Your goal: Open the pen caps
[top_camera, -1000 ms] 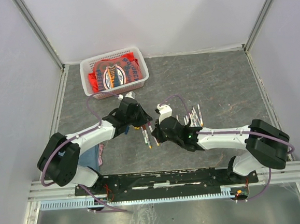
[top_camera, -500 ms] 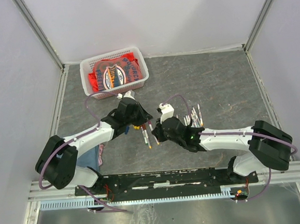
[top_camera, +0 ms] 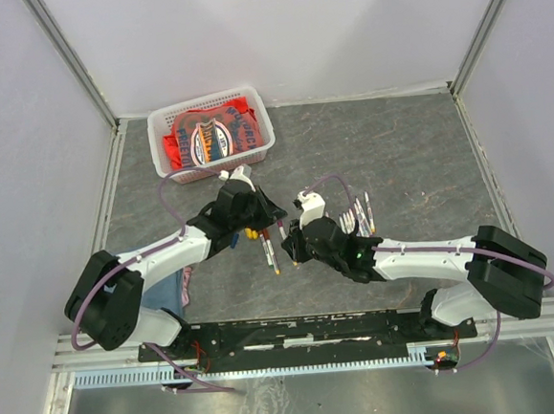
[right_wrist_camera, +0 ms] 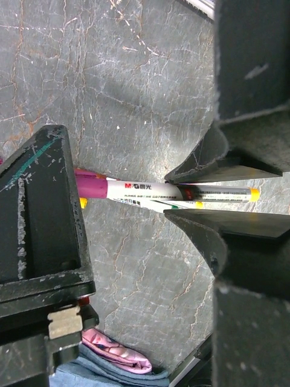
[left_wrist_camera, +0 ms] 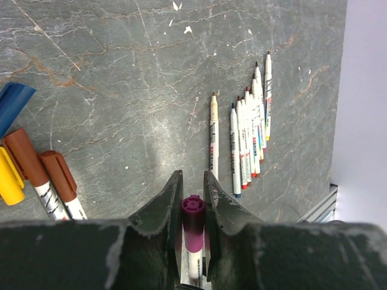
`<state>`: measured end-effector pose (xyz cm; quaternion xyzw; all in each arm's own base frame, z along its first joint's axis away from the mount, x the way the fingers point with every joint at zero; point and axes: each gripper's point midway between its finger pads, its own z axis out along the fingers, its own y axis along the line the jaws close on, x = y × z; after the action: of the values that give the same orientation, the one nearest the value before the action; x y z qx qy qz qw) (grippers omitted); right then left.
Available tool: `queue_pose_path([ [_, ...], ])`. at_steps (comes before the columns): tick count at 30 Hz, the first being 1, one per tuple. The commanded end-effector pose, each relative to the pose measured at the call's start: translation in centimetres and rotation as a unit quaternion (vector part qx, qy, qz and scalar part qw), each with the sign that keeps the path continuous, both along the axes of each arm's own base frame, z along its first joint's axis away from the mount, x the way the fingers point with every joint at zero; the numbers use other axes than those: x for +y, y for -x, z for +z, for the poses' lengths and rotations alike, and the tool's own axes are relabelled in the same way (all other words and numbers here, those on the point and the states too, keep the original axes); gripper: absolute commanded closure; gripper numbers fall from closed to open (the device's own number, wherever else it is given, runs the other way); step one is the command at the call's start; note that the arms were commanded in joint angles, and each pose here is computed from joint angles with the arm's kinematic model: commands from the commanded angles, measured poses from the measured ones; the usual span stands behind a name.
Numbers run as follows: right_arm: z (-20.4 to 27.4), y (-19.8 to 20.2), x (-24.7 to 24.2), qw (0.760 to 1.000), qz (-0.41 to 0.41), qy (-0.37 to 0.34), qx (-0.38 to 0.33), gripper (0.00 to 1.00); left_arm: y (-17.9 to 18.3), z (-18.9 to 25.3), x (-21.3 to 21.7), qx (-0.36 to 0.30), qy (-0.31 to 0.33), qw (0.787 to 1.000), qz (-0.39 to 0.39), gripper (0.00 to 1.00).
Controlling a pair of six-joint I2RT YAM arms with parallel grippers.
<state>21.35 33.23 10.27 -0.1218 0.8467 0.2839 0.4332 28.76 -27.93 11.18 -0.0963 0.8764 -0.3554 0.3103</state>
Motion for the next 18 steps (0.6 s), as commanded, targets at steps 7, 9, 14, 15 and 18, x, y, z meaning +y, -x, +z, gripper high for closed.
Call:
queue_pose_path([
  [7,1.6,-0.3,0.3,0.999,0.002,-0.029,-0.021,0.88,-0.1,3.5,-1.3,-0.047,0.057,0.997,-0.023,0.97],
  [9,1.3,-0.4,0.1,1.0,0.0,-0.021,-0.019,0.99,-0.2,3.4,-1.5,-0.046,0.056,0.997,-0.024,0.97],
  [14,0.3,-0.7,-0.9,0.999,-0.01,0.021,-0.022,0.99,-1.5,3.9,-1.3,-0.05,0.047,0.998,0.002,0.97],
  [15,-0.2,-0.8,-1.2,0.999,-0.014,0.033,-0.019,0.99,-1.8,3.9,-1.1,-0.049,0.037,0.998,0.012,0.97],
  [18,-1.6,-1.1,-1.9,0.997,-0.026,0.067,-0.014,0.99,-3.2,4.1,-0.1,-0.054,0.003,0.997,0.054,0.97],
])
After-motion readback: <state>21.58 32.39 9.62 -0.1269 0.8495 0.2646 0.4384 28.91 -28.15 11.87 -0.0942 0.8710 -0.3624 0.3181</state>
